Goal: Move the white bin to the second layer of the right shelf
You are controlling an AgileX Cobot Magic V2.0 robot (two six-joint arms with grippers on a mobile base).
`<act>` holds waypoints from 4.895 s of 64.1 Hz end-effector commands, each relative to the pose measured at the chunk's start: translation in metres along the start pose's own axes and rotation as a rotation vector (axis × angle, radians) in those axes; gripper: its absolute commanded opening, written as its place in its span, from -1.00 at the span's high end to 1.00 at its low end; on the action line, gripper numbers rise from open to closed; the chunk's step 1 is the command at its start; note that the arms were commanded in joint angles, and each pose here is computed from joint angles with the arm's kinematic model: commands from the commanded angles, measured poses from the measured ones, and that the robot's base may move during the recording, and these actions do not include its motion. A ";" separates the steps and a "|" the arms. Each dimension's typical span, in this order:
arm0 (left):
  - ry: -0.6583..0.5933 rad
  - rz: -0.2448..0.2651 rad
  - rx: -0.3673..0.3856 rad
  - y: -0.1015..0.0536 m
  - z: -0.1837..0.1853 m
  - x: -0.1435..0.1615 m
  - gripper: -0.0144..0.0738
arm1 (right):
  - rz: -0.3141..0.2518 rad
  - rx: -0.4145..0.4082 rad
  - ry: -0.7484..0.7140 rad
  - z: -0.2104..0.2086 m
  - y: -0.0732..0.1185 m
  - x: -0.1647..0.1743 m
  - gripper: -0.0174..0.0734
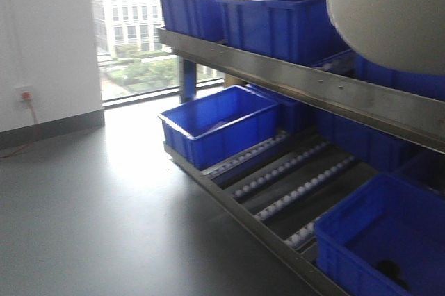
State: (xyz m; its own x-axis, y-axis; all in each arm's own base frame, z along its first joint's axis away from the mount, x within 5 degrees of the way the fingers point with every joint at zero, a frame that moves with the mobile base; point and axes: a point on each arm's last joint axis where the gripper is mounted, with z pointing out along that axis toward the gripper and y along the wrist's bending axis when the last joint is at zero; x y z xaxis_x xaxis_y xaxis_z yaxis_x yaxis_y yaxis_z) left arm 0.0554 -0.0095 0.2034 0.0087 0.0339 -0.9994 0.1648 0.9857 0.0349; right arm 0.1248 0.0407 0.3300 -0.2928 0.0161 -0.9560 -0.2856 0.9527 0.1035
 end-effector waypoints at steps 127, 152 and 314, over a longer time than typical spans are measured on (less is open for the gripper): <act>-0.061 -0.009 -0.008 0.000 0.000 0.004 0.48 | -0.001 -0.003 -0.142 -0.005 0.001 -0.020 0.49; -0.061 -0.009 -0.008 0.000 0.000 0.004 0.48 | -0.001 -0.003 -0.142 -0.005 0.001 -0.020 0.49; -0.061 -0.009 -0.008 0.000 0.000 0.004 0.48 | -0.001 -0.003 -0.142 -0.005 0.001 -0.020 0.49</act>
State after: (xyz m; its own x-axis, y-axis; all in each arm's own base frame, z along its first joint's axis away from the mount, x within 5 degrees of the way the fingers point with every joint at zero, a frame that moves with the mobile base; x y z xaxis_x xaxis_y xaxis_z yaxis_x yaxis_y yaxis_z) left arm 0.0554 -0.0095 0.2034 0.0087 0.0339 -0.9994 0.1648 0.9857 0.0349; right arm 0.1248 0.0407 0.3300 -0.2928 0.0161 -0.9560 -0.2856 0.9527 0.1035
